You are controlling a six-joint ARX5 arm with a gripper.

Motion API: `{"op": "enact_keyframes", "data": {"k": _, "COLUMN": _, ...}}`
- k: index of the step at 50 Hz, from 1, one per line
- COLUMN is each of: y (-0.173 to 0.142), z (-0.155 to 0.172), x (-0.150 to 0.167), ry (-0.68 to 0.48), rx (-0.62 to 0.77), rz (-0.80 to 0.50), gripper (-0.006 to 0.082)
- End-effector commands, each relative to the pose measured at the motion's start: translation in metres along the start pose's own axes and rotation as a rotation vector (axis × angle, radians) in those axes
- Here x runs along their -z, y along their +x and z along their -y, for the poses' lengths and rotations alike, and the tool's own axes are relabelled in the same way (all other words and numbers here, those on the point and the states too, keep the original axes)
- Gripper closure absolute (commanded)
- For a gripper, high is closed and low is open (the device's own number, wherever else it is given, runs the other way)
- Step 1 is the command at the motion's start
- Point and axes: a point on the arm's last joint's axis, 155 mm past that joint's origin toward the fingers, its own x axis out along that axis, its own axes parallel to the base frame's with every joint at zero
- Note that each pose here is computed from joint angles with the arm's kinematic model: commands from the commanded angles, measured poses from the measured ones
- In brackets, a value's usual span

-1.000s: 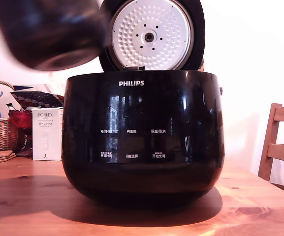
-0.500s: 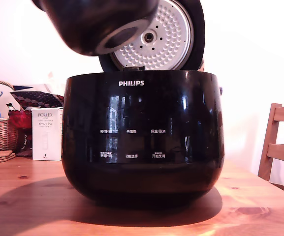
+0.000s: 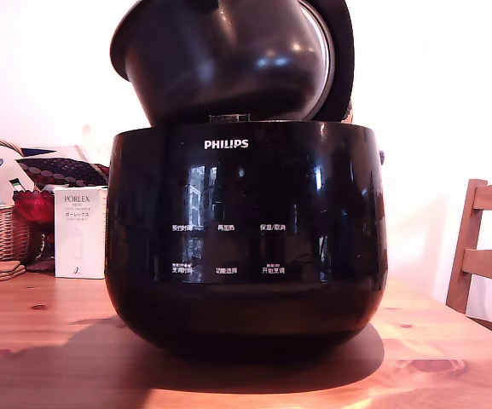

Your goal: Place the pot you are holding inside the rice cooker

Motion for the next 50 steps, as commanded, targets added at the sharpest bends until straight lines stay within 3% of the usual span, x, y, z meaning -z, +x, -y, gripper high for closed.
{"op": "enact_keyframes", "data": {"k": 1, "y": -0.001, "z": -0.005, "x": -0.006, "ry": 0.066, "rx": -0.019, "rz": -0.005, "gripper": 0.0789}}
{"op": "enact_keyframes", "data": {"k": 21, "y": 0.035, "z": 0.001, "x": 0.014, "ry": 0.227, "rx": 0.023, "rz": -0.171, "gripper": 0.0789}}
{"op": "enact_keyframes", "data": {"k": 50, "y": 0.042, "z": 0.017, "x": 0.034, "ry": 0.396, "rx": 0.111, "rz": -0.272, "gripper": 0.0789}}
